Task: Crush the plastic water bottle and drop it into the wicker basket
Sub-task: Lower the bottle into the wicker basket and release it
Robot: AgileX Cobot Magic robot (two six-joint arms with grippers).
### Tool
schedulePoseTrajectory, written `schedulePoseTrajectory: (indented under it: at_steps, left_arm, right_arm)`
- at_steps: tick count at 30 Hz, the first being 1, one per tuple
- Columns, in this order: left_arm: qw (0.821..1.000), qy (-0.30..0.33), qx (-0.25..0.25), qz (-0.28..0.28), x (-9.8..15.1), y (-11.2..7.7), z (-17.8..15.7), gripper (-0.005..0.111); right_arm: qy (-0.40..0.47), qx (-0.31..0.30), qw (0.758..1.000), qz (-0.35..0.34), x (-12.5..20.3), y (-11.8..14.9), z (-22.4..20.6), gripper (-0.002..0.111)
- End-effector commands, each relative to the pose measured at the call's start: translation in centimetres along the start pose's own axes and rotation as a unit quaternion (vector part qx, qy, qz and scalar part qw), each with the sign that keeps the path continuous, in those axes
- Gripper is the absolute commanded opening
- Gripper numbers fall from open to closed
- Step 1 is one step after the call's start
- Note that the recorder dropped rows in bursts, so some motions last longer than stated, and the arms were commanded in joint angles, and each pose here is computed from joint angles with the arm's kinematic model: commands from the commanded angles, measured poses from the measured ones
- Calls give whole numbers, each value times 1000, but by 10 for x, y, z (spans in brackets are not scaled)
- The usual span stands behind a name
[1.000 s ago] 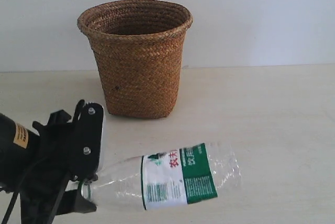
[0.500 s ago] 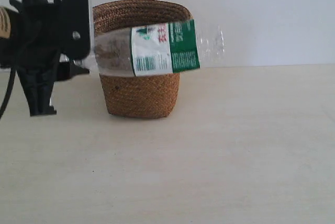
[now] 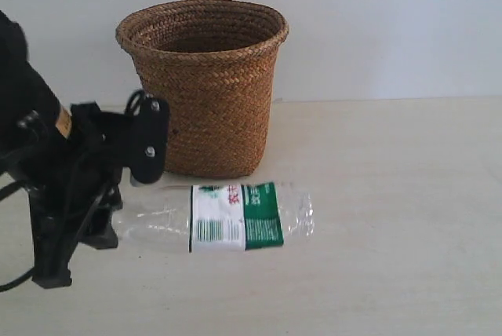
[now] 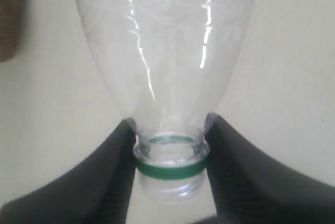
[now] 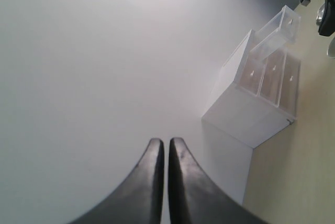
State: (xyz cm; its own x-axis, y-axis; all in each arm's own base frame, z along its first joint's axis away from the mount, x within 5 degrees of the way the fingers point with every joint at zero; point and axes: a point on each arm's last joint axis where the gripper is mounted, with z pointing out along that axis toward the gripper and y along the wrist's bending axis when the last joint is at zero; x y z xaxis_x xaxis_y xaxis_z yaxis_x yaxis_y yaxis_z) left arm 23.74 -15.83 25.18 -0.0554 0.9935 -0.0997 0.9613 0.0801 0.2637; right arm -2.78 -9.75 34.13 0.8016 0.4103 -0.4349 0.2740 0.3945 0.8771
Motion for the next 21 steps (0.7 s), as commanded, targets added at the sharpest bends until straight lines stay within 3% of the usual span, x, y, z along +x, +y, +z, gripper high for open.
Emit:
schedulePoseTrajectory:
  at_steps: [1, 2, 4, 5, 8, 10, 13, 15, 18, 21]
  left_arm:
    - [999, 7, -26, -29, -4, 10, 19, 4]
    - [997, -14, -64, -45, -7, 17, 18, 4]
    - [990, -24, -139, -26, -9, 31, 8, 4]
    - [979, -28, -203, -14, -10, 44, -6, 4]
    - [926, -66, -367, -48, -7, 85, -58, 5]
    - [897, -80, -428, -73, -1, 107, -91, 13]
    - [876, -119, -440, -155, 0, 126, -129, 39]
    - [872, -146, -425, -194, -4, 130, -138, 70]
    - [886, -134, -402, -185, -8, 130, -130, 106]
    - [905, -115, -372, -172, -9, 129, -118, 109]
  right_arm:
    - [-2, 0, 1000, -3, 0, -1, -1, 0]
    - [-2, 0, 1000, -3, 0, -1, -1, 0]
    - [-2, 0, 1000, -3, 0, -1, -1, 0]
    - [-2, 0, 1000, -3, 0, -1, -1, 0]
    - [-2, 0, 1000, -3, 0, -1, -1, 0]
    - [-2, 0, 1000, -3, 0, -1, -1, 0]
    - [-2, 0, 1000, -3, 0, -1, -1, 0]
    - [-2, 0, 1000, -3, 0, -1, -1, 0]
    - [-2, 0, 1000, -3, 0, -1, -1, 0]
    - [-2, 0, 1000, -3, 0, -1, -1, 0]
